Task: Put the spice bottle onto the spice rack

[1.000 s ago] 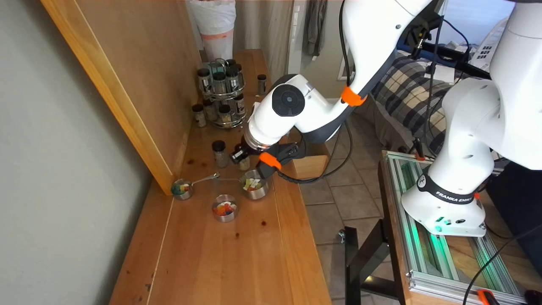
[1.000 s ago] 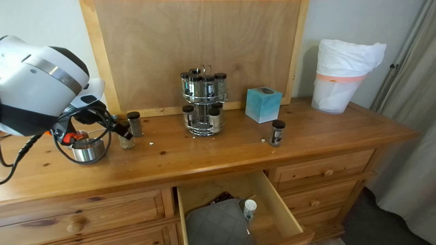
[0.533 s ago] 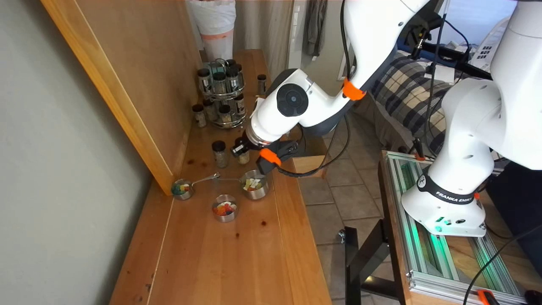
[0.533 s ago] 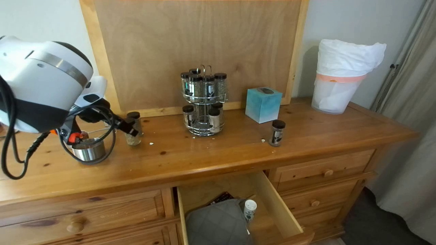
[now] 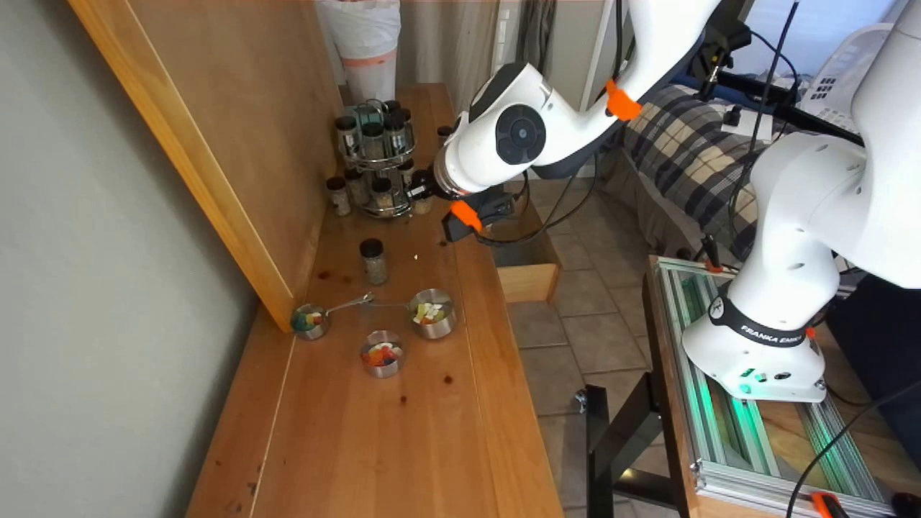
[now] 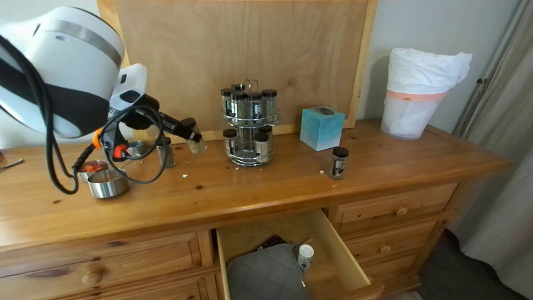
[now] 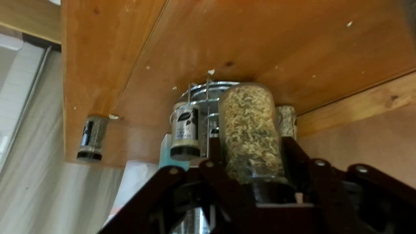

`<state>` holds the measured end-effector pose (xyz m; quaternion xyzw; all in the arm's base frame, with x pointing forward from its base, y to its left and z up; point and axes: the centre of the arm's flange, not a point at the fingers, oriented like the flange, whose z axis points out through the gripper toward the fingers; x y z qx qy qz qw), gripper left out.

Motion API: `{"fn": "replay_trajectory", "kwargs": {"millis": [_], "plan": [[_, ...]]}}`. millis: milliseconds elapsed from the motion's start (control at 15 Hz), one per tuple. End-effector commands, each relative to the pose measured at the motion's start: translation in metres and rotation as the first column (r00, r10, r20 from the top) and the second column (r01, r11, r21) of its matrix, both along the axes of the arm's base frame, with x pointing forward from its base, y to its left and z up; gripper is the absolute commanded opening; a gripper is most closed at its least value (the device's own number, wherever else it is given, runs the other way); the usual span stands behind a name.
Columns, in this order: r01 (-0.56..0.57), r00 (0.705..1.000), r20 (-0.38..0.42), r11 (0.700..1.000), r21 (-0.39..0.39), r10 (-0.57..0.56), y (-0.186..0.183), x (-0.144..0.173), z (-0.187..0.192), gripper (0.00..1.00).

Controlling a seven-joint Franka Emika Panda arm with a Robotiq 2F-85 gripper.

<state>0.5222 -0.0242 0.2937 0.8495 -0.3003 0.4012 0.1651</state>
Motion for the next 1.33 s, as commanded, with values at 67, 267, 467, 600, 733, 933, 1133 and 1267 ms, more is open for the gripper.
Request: {"fn": "replay_trajectory", "kwargs": {"millis": [67,267,467,600,733,933,1133,1267], "plan": [[0.012,0.994,0.107,0.998,-0.058,-0.006,-0.028,-0.022,-0.002,0.23],[0.027,0.995,0.098,0.999,-0.036,-0.024,-0.045,-0.030,-0.019,0.23],[0.017,0.997,0.072,0.998,-0.060,-0.012,-0.035,-0.020,-0.008,0.48],[0.012,0.997,0.074,0.998,-0.060,-0.007,-0.033,-0.019,-0.007,0.48],[0.011,0.997,0.074,0.998,-0.061,-0.007,-0.033,-0.018,-0.007,0.48],[0.011,0.997,0.074,0.998,-0.061,-0.007,-0.033,-0.018,-0.007,0.48],[-0.002,0.995,0.096,0.999,-0.050,0.007,-0.042,-0.011,-0.009,0.23],[-0.014,0.995,0.099,0.999,-0.034,0.017,-0.048,-0.006,-0.014,0.23]]}}
